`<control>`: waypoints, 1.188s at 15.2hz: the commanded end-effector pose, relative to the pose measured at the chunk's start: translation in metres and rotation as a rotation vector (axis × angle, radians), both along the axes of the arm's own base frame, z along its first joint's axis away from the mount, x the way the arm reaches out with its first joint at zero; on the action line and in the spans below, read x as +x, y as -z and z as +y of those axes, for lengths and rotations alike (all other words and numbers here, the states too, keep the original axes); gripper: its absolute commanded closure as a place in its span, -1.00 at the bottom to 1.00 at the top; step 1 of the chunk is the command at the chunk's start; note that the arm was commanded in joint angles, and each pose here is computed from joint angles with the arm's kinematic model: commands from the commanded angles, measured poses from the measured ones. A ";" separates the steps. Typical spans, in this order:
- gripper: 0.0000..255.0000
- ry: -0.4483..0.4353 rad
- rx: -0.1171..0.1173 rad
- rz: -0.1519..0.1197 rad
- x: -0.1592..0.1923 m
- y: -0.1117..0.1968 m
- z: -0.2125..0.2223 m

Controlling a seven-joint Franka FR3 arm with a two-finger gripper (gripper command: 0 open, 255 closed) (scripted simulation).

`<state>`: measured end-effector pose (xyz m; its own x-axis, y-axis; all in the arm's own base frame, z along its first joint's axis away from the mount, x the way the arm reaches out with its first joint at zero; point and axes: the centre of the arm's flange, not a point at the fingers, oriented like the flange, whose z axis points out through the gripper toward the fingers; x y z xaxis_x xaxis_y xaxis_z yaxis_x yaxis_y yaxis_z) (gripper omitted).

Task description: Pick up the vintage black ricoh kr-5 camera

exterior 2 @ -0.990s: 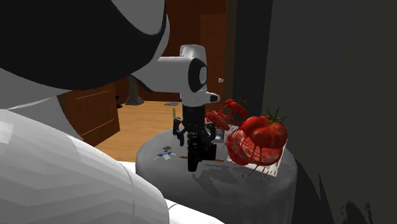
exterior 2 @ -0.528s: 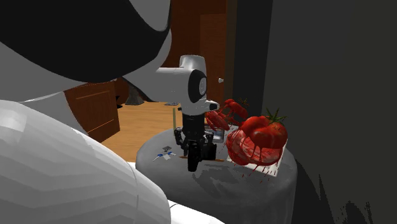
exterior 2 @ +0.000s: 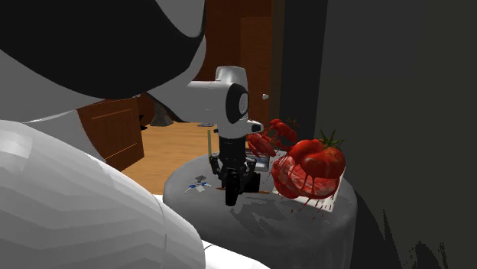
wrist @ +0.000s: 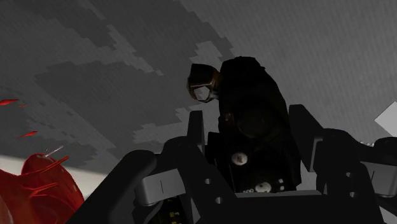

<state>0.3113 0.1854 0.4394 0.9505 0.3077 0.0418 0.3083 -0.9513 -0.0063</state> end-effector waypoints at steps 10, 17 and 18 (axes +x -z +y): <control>1.00 0.001 -0.001 0.001 0.000 -0.046 0.000; 1.00 0.001 -0.001 0.001 0.000 -0.079 -0.001; 1.00 0.001 -0.001 0.001 0.000 -0.079 0.000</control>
